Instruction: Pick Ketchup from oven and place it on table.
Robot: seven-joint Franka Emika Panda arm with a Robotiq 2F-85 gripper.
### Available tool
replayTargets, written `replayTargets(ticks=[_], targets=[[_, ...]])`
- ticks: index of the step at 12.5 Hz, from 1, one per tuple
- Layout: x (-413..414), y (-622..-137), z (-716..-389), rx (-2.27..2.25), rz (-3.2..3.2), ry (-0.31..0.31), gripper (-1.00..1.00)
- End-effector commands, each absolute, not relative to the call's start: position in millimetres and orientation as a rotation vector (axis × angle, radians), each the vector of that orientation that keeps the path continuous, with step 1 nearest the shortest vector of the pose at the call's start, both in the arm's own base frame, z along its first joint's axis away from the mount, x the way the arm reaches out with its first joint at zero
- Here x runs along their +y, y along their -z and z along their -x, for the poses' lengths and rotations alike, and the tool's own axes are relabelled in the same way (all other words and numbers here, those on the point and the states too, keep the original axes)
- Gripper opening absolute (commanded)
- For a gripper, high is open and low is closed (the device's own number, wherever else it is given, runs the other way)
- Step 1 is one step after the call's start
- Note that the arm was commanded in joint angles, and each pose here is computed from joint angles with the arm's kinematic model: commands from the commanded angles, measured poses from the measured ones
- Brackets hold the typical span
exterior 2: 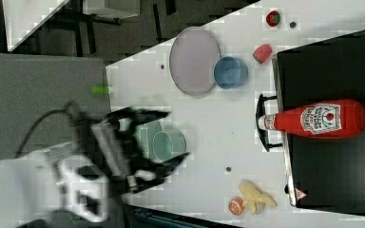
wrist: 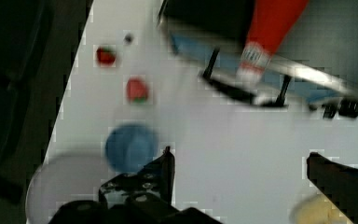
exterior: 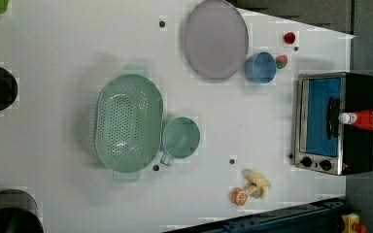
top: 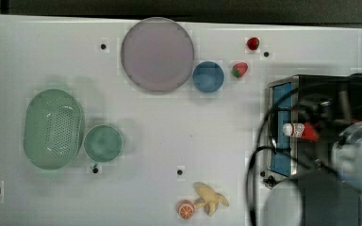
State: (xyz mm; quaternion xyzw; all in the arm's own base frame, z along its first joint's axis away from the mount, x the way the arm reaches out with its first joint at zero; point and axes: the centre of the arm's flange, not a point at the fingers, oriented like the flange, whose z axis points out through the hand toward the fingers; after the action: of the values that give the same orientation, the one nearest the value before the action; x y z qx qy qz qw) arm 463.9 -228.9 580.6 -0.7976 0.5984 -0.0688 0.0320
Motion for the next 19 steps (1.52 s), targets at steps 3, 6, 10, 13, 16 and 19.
replayTargets(ticks=[3, 6, 10, 13, 16, 19], targets=[[-310, -515, -466, 2.086, 2.323, 0.182, 1.00], [-353, -480, -471, 2.213, 2.295, 0.168, 1.00], [-391, -446, -478, 2.320, 2.270, 0.219, 1.00], [-402, -409, -478, 2.372, 2.123, 0.135, 1.00], [-410, -387, -481, 2.400, 2.101, 0.144, 1.00], [-412, -368, -480, 2.416, 2.106, 0.143, 1.00]])
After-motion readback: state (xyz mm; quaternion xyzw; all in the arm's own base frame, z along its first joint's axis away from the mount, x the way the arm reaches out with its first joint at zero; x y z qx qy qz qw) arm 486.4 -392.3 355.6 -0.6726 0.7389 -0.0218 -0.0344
